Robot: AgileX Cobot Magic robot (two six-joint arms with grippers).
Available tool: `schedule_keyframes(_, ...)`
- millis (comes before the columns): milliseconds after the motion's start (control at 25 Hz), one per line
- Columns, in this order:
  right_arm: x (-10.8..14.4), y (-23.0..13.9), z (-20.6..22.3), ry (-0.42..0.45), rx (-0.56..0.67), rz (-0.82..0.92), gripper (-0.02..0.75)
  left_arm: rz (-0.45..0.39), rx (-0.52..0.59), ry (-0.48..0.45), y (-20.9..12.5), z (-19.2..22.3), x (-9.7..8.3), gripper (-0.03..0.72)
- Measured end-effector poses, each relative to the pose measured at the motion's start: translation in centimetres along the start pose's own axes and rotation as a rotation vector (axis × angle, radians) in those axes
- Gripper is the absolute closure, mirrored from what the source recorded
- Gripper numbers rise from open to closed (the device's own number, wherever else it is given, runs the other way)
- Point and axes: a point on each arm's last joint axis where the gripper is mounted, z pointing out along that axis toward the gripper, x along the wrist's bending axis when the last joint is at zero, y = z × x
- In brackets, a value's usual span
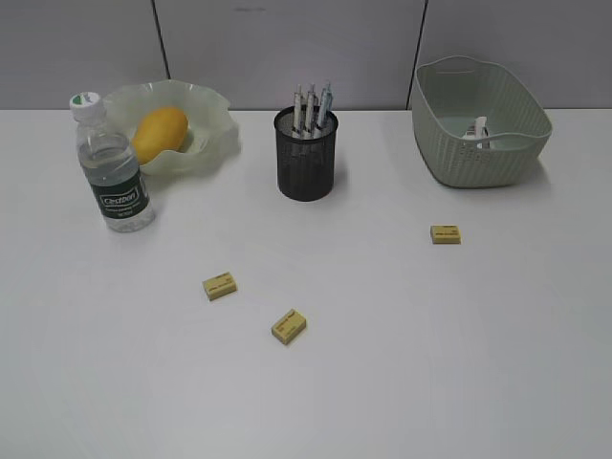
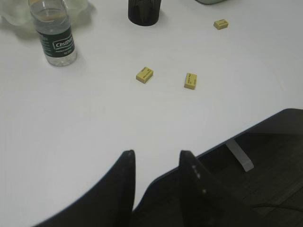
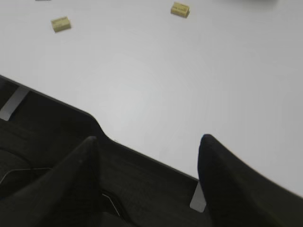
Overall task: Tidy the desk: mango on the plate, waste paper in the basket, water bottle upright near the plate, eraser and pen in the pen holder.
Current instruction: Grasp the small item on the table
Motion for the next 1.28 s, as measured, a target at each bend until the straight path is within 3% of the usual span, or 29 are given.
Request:
schedule_keyframes(160,0.0,-0.9,1.3,-0.002,0.057,-0.002,0.251,0.0,0.0,0.0,0.0,0.0,0.0,0.449)
schedule_keyframes(1280,0.0,-0.7,1.6,-0.006,0.022,-0.006,0.264,0.0,0.0,0.0,0.0,0.0,0.0,0.449)
